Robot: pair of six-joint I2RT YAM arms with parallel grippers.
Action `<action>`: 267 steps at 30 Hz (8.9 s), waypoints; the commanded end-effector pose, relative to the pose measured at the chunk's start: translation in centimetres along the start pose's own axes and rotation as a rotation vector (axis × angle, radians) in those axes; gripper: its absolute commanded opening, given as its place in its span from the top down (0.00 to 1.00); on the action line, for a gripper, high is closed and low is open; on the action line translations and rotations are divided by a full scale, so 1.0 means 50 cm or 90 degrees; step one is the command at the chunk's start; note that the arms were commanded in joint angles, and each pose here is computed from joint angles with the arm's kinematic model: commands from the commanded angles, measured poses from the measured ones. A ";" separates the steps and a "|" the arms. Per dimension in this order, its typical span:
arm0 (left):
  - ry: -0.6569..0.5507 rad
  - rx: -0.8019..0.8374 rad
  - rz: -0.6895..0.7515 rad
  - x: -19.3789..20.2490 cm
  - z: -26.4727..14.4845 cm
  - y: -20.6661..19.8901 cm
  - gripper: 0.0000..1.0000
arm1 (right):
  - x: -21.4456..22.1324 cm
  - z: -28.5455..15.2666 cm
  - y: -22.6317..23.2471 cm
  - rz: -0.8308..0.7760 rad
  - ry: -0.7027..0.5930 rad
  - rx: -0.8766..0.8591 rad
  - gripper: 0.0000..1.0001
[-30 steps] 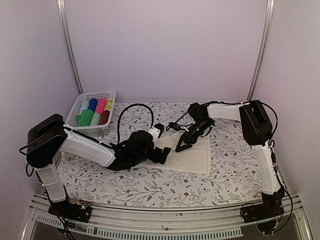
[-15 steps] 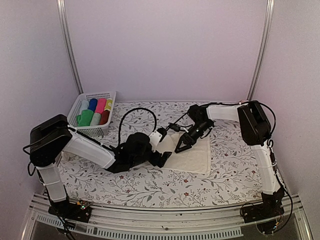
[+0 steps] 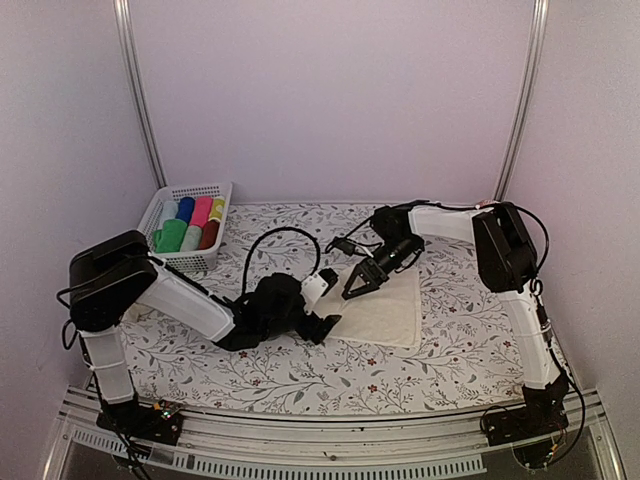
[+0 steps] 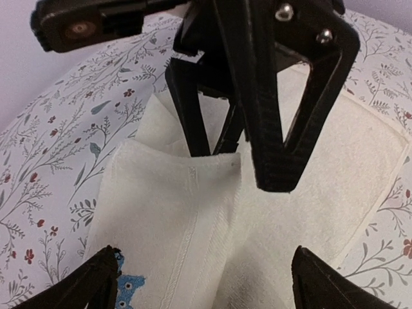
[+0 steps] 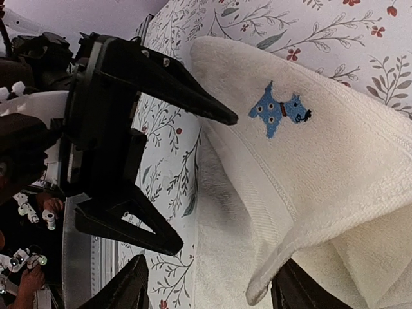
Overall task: Roll the towels
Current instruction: Flatten out the towel at the center of the board.
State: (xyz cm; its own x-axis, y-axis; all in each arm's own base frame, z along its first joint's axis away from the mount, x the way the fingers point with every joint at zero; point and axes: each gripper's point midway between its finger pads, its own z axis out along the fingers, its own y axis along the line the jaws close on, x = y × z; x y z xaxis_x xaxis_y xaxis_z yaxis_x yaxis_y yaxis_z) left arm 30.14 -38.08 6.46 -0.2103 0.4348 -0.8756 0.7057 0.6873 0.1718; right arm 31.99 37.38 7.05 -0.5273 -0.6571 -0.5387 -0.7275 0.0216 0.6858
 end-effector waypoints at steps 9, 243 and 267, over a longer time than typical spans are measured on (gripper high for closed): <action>0.033 -0.051 0.049 0.028 0.069 0.014 0.06 | 0.002 0.018 0.010 0.005 -0.016 -0.054 0.35; -0.124 -0.179 -0.090 -0.073 0.025 0.075 1.00 | -0.006 -0.072 0.016 -0.040 -0.099 -0.060 0.13; -0.199 0.107 -0.362 -0.093 -0.117 0.123 1.00 | 0.111 -0.355 -0.189 0.051 -0.008 0.421 0.08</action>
State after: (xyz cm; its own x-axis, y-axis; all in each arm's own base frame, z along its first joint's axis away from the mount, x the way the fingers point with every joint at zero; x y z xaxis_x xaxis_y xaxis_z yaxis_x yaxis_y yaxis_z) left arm 32.51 -32.02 12.91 -0.3342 -0.0942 -0.9378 0.5994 0.7467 -0.2886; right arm 41.65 22.32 6.04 -0.5690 -0.6362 -0.5211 -0.8223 0.4311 0.3716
